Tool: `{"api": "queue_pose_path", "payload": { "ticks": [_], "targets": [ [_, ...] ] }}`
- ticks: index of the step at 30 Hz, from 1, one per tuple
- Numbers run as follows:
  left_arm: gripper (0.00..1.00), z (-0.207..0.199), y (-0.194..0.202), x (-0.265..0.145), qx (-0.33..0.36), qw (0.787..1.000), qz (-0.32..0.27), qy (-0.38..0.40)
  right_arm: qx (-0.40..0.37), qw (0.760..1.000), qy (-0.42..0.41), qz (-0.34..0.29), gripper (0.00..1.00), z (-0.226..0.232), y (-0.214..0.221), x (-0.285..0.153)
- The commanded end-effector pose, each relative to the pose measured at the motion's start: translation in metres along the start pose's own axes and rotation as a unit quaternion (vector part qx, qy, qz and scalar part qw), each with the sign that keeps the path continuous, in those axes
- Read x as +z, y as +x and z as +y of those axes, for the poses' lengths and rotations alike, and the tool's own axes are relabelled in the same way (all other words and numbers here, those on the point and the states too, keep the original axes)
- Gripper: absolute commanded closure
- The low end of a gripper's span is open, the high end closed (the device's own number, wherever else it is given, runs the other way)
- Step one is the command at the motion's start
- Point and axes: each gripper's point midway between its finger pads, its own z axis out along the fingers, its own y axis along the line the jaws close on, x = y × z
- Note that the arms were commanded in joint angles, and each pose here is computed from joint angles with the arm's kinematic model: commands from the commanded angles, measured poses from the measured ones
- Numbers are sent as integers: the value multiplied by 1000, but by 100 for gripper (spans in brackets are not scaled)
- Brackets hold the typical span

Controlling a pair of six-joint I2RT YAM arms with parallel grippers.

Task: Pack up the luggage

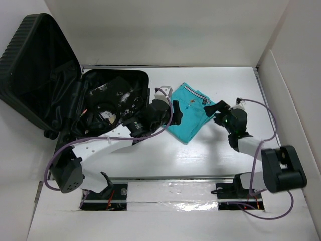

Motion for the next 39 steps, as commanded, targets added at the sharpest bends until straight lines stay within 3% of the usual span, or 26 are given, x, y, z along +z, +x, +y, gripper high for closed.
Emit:
{"api": "queue_pose_path", "payload": {
  "ticks": [1,3,5,7,9,11,13,17,22,35,39],
  "targets": [
    [41,36,0,12,-62,994,-53,-78,-92,995,26,-39,0,19,-35,-12],
    [38,47,15,15,-88,990,-49,-98,-115,990,21,-75,2,35,-57,-32],
    [38,52,24,16,-107,986,-48,-116,-137,985,-7,-104,47,57,-72,-50],
    [39,63,32,16,-111,983,-42,-142,-154,982,-29,-109,100,71,-73,-60],
    [37,74,39,17,-139,974,-45,-173,-170,977,-52,-114,100,83,-72,-69],
    [28,84,49,18,-158,967,-44,-196,-176,976,-57,-117,99,86,-70,-72],
    [20,87,59,23,-174,962,-39,-205,-177,975,-58,-123,84,86,-69,-70],
    [20,87,68,42,-180,958,-27,-221,-186,973,-85,-106,76,97,-62,-67],
    [32,99,90,67,-165,945,3,-281,-200,969,-116,-90,73,112,-51,-68],
    [46,113,138,113,-176,938,55,-292,-206,965,-138,-87,71,126,-50,-74],
    [64,113,139,123,-173,942,55,-282,-207,964,-144,-86,71,128,-50,-76]
  ]
}}
